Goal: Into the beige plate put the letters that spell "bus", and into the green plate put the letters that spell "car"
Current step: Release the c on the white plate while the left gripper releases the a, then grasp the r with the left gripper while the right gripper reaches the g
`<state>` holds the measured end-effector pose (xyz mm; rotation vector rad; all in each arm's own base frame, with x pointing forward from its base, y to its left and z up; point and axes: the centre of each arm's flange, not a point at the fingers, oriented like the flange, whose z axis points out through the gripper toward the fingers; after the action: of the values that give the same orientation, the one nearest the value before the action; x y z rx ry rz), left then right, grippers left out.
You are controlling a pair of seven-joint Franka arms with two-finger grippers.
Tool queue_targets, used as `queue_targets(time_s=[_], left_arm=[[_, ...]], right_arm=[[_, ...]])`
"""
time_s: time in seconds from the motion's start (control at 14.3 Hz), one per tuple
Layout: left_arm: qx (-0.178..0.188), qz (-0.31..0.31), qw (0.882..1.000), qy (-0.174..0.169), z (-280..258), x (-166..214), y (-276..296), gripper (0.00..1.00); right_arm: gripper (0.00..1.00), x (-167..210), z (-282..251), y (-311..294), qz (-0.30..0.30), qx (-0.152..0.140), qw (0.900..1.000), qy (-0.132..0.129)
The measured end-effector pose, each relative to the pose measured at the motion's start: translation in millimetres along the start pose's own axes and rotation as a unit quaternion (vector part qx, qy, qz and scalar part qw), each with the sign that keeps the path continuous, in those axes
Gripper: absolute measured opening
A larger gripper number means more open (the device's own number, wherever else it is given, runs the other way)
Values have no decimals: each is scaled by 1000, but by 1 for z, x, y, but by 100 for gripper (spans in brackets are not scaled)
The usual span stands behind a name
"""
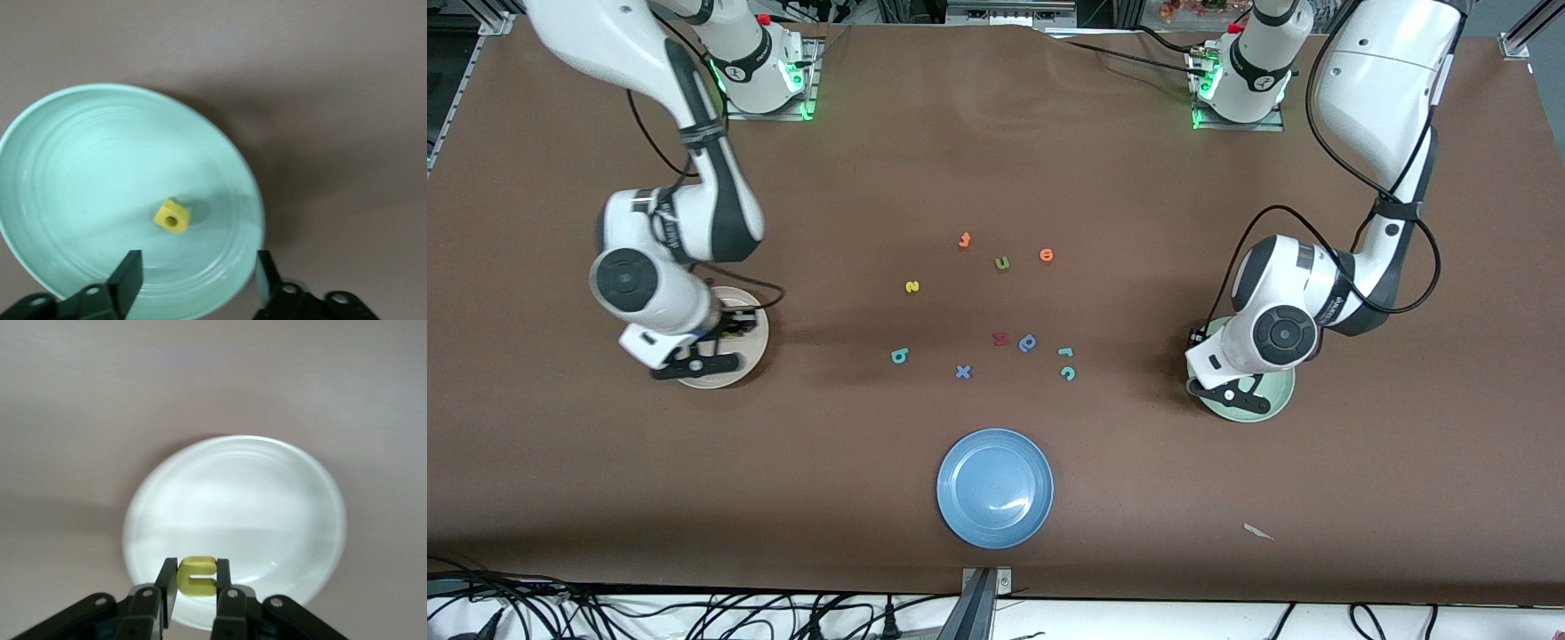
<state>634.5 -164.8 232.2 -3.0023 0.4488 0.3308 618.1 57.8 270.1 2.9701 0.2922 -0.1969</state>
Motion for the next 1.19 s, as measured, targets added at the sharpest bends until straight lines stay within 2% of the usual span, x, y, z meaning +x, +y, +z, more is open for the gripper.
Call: queue_targets(time_s=[0.07, 0.14, 0.28, 0.35, 0.56, 0.63, 0.77, 0.91, 0.98, 1.12, 1.19], left_arm=[[-5, 4, 1000, 9, -12, 1, 18, 96], [-11, 8, 1000, 19, -25, 3, 38, 100], [-31, 14, 999, 38, -50, 4, 80, 100], [-41, 10, 998, 47, -61, 5, 102, 100], [-46, -28, 997, 51, -64, 1, 172, 100], [-50, -42, 996, 57, -57, 2, 195, 100], [-64, -58, 994, 74, -34, 11, 222, 98], [-72, -59, 992, 85, -11, 24, 228, 80], [-70, -58, 992, 85, -3, 28, 227, 79], [-65, -54, 993, 83, 9, 32, 230, 69], [-66, -53, 993, 84, 13, 32, 234, 69]], right_arm=[[27, -2, 6, 18, -1, 0, 1000, -3], [32, -3, 14, 31, 6, 4, 1000, -6], [49, -4, 24, 38, 25, 30, 999, -9], [63, -2, 22, 30, 29, 39, 999, -7], [94, 7, 4, -17, 60, 47, 997, 3], [99, 10, -2, -38, 81, 48, 995, 7], [99, 14, -13, -83, 129, 55, 990, 13], [99, 19, -20, -123, 188, 73, 979, 25], [99, 23, -20, -142, 221, 84, 971, 33], [100, 32, -10, -177, 298, 101, 948, 51], [100, 36, -3, -194, 333, 104, 936, 52]])
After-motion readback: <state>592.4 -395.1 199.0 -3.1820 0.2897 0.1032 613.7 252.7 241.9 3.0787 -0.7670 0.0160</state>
